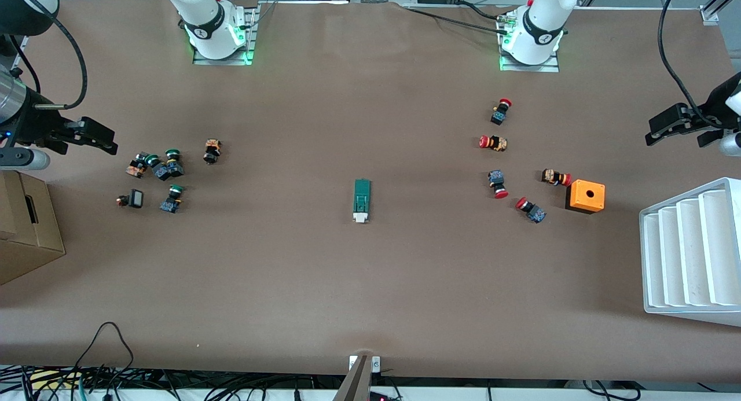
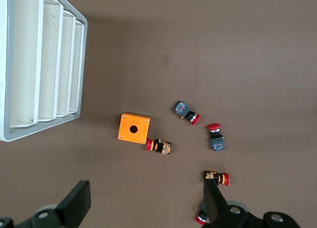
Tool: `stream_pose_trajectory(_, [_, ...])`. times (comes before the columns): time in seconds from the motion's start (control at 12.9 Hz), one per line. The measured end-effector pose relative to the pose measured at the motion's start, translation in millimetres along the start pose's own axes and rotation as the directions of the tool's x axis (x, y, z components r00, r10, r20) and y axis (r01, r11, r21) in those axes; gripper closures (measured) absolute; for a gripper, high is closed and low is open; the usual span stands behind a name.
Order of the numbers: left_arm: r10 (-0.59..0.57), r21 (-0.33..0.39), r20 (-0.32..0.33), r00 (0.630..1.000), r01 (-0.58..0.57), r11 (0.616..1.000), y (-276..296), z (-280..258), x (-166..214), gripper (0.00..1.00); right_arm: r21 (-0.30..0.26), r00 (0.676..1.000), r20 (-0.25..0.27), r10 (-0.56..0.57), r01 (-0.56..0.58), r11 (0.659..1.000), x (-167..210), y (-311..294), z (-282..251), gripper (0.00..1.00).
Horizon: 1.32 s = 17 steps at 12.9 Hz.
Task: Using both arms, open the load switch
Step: 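Move the left gripper from rest toward the green load switch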
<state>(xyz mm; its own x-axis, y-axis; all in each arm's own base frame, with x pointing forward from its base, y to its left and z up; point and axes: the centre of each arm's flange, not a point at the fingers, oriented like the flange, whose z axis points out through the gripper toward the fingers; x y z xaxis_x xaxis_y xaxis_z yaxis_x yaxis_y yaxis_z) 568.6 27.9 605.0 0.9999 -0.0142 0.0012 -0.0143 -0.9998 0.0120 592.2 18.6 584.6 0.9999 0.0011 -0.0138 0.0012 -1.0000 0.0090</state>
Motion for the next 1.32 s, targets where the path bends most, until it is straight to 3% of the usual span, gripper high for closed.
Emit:
stream_pose_trajectory(0.62, [0.015,-0.006,0.0,1.0,-0.015,1.0,9,0,1,0.0,-0.001,1.0,0.006,0.004,-0.004,1.0,-1,2,1,0.0])
stream_pose_trajectory(0.93, [0.035,-0.022,-0.022,0.999,-0.036,0.999,81,7,8,0.0,-0.002,1.0,0.006,0.011,-0.011,1.0,-1,6,1,0.0])
stream_pose_trajectory(1.32, [-0.062,-0.077,-0.05,0.997,0.058,0.995,213,34,11,0.0,-0.002,1.0,0.007,0.03,-0.03,1.0,-1,17,1,0.0])
